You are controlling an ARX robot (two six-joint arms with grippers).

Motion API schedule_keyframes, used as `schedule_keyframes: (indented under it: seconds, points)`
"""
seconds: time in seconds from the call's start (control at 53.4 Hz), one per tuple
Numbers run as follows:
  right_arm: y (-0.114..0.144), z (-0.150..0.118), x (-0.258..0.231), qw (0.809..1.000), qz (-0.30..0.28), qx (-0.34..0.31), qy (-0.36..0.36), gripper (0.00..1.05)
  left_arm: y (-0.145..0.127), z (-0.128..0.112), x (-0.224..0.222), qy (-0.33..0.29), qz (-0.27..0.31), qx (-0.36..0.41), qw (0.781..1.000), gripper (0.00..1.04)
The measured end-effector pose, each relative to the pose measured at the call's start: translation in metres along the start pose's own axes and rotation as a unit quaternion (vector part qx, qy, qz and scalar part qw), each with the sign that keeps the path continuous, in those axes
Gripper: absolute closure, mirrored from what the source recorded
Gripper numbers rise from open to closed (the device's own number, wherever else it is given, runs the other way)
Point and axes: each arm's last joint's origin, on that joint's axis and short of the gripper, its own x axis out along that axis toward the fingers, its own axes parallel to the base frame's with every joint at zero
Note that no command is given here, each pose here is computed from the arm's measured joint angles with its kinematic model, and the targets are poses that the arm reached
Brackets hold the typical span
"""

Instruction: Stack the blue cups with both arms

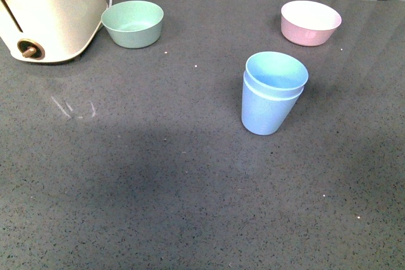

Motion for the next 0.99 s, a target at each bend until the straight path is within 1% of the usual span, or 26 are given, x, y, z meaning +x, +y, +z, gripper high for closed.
schedule_keyframes:
  seconds: [0.037, 0.112, 0.169, 0.262, 0.281, 0.318, 0.524, 0.581, 0.599, 0.674, 0.787, 0.993]
  points:
    - [-0.006, -0.002, -0.008, 1.0, 0.0, 0.007, -0.009, 0.55, 0.0, 0.0, 0.0, 0.0, 0.0, 0.0, 1.0, 0.09]
    - [-0.014, -0.008, -0.02, 1.0, 0.0, 0.011, -0.009, 0.69, 0.0, 0.0, 0.0, 0.0, 0.0, 0.0, 1.0, 0.09]
    - [-0.018, -0.013, -0.025, 1.0, -0.003, 0.011, -0.006, 0.77, 0.0, 0.0, 0.0, 0.0, 0.0, 0.0, 1.0, 0.09]
    - [-0.025, -0.021, -0.035, 1.0, -0.001, 0.011, -0.002, 0.93, 0.0, 0.0, 0.0, 0.0, 0.0, 0.0, 1.0, 0.09]
    - [-0.025, -0.022, -0.036, 1.0, 0.0, 0.011, -0.002, 0.94, 0.0, 0.0, 0.0, 0.0, 0.0, 0.0, 1.0, 0.09]
    - [-0.028, -0.024, -0.042, 1.0, 0.001, 0.011, -0.004, 1.03, 0.0, 0.0, 0.0, 0.0, 0.0, 0.0, 1.0, 0.09]
    - [-0.04, -0.036, -0.065, 1.0, -0.003, 0.013, -0.003, 1.03, 0.0, 0.0, 0.0, 0.0, 0.0, 0.0, 1.0, 0.09]
    - [-0.043, -0.038, -0.07, 1.0, 0.001, 0.013, -0.003, 1.03, 0.0, 0.0, 0.0, 0.0, 0.0, 0.0, 1.0, 0.09]
    - [-0.045, -0.039, -0.072, 1.0, 0.011, 0.013, -0.003, 1.03, 0.0, 0.0, 0.0, 0.0, 0.0, 0.0, 1.0, 0.09]
    - [-0.052, -0.041, -0.078, 1.0, -0.003, 0.014, -0.003, 1.03, 0.0, 0.0, 0.0, 0.0, 0.0, 0.0, 1.0, 0.09]
    - [-0.052, -0.048, -0.085, 1.0, -0.003, 0.014, -0.012, 1.03, 0.0, 0.0, 0.0, 0.0, 0.0, 0.0, 1.0, 0.09]
    - [-0.052, -0.045, -0.094, 1.0, -0.003, 0.014, -0.017, 1.03, 0.0, 0.0, 0.0, 0.0, 0.0, 0.0, 1.0, 0.09]
